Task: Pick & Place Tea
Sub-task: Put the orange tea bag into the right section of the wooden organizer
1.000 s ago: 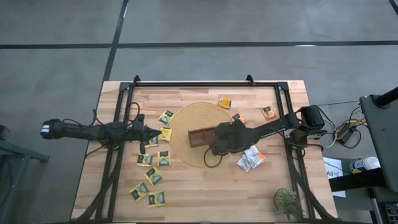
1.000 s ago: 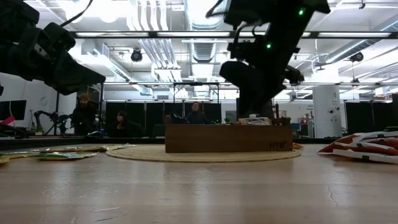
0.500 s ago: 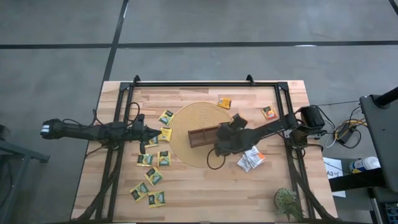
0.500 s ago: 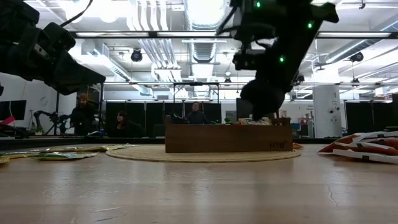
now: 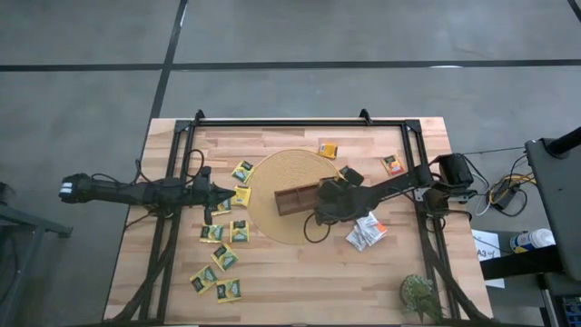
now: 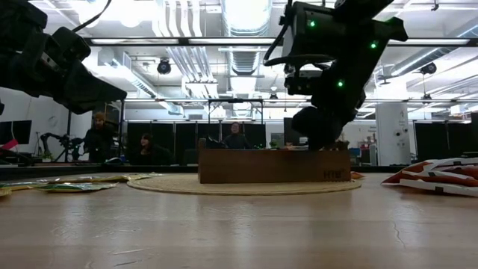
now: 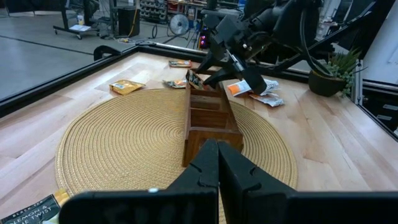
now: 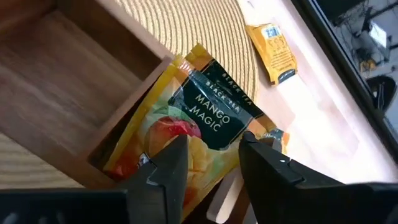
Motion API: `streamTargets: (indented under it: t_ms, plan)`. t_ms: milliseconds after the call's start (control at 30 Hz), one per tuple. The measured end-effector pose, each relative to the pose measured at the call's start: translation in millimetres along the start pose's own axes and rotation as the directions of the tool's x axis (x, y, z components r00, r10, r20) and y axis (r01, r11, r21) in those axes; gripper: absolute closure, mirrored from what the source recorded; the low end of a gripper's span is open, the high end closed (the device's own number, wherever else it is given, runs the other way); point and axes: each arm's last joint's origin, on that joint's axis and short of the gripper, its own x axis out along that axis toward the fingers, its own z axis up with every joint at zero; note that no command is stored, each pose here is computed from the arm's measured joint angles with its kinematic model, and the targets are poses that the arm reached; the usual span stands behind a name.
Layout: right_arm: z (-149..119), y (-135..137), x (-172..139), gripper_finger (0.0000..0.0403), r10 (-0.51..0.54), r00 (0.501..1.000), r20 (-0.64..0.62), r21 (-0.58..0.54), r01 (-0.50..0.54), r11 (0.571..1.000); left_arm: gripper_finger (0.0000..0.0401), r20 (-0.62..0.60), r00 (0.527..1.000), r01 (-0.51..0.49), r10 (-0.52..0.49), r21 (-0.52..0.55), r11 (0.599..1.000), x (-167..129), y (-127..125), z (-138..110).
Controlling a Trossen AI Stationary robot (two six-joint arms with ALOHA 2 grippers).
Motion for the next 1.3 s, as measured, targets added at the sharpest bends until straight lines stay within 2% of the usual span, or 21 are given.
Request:
streamTargets:
  t_ms: [367, 467, 633, 833, 1033, 1100, 1233, 1300]
  plan:
    - [33.0, -13.0, -33.4, 0.0289, 0.017, 0.999, 0.036, 0.054, -0.019, 0.998, 0.0401, 0.000, 1.000, 0.000, 0.000, 0.000, 1.000, 0.0, 0.0, 0.0]
    - [40.9, -22.5, -45.1, 0.0299, -0.008, 0.998, 0.067, 0.074, 0.003, 0.997, 0.0401, 0.000, 1.000, -0.001, 0.001, 0.000, 1.000, 0.0, 0.0, 0.0]
    - [49.5, -51.4, -60.5, 0.0315, -0.108, 0.992, 0.067, 0.125, 0.099, 0.987, 0.0401, 0.000, 1.000, 0.000, 0.000, 0.000, 1.000, 0.0, 0.0, 0.0]
    - [57.6, -107.8, -68.3, 0.0312, -0.202, 0.979, 0.014, 0.374, 0.182, 0.909, 0.0401, 0.000, 1.000, 0.000, 0.000, 0.000, 1.000, 0.0, 0.0, 0.0]
    - [45.5, -127.4, -57.1, 0.0297, -0.252, 0.968, -0.020, 0.513, 0.226, 0.828, 0.0401, 0.000, 1.000, 0.000, 0.000, 0.000, 1.000, 0.0, 0.0, 0.0]
    - [40.7, -126.9, -52.5, 0.0293, -0.262, 0.965, -0.034, 0.497, 0.243, 0.833, 0.0401, 0.000, 1.000, -0.001, 0.001, 0.000, 1.000, 0.0, 0.0, 0.0]
    - [35.8, -124.4, -48.1, 0.0288, -0.260, 0.964, -0.052, 0.373, 0.260, 0.891, 0.0401, 0.000, 1.000, 0.000, 0.000, 0.000, 1.000, 0.0, 0.0, 0.0]
    - [33.7, -122.2, -45.4, 0.0287, -0.238, 0.968, -0.075, 0.361, 0.249, 0.899, 0.0401, 0.000, 1.000, 0.000, 0.000, 0.000, 1.000, 0.0, 0.0, 0.0]
